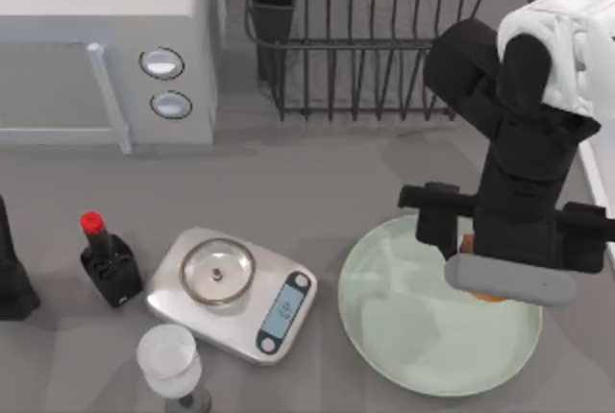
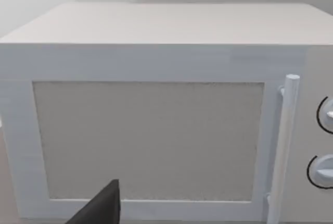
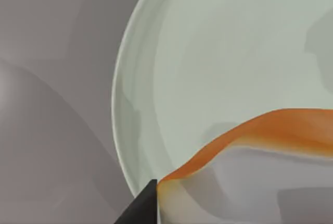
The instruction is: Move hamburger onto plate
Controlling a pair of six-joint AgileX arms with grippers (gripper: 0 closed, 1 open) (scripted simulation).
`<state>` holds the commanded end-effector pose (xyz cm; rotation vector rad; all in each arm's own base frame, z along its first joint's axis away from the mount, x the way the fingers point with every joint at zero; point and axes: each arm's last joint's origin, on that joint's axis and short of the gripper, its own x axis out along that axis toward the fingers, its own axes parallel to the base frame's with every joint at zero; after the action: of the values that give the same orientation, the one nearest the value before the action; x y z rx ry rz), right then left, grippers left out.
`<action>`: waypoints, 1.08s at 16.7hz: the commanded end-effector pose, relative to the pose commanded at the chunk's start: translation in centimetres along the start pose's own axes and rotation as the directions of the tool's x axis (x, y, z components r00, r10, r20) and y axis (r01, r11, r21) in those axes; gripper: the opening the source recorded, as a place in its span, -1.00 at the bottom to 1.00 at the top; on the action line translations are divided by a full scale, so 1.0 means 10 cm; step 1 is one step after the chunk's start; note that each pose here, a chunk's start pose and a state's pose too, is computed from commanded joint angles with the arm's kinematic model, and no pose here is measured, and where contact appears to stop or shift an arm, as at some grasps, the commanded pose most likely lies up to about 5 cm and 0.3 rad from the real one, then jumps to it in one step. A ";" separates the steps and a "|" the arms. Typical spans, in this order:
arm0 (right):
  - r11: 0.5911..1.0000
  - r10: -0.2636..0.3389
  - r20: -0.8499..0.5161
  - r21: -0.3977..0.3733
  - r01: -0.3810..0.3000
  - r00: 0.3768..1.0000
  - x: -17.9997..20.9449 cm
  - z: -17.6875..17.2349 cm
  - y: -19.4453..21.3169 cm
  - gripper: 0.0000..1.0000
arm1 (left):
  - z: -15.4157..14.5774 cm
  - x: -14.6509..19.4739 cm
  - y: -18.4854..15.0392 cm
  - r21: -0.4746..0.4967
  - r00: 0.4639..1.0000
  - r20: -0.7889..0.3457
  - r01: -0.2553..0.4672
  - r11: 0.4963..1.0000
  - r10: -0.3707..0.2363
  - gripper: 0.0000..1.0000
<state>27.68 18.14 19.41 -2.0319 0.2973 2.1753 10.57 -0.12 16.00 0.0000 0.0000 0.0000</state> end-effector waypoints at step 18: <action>0.971 -0.026 -0.036 -0.238 0.017 0.999 0.42 0.07 -0.33 -1.00 | 0.00 0.00 0.00 0.000 1.000 0.000 0.000 1.000 0.000 1.00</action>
<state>27.48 21.43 15.10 -2.1884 0.0181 2.2561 10.57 -0.12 16.00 0.0000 0.0000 0.0000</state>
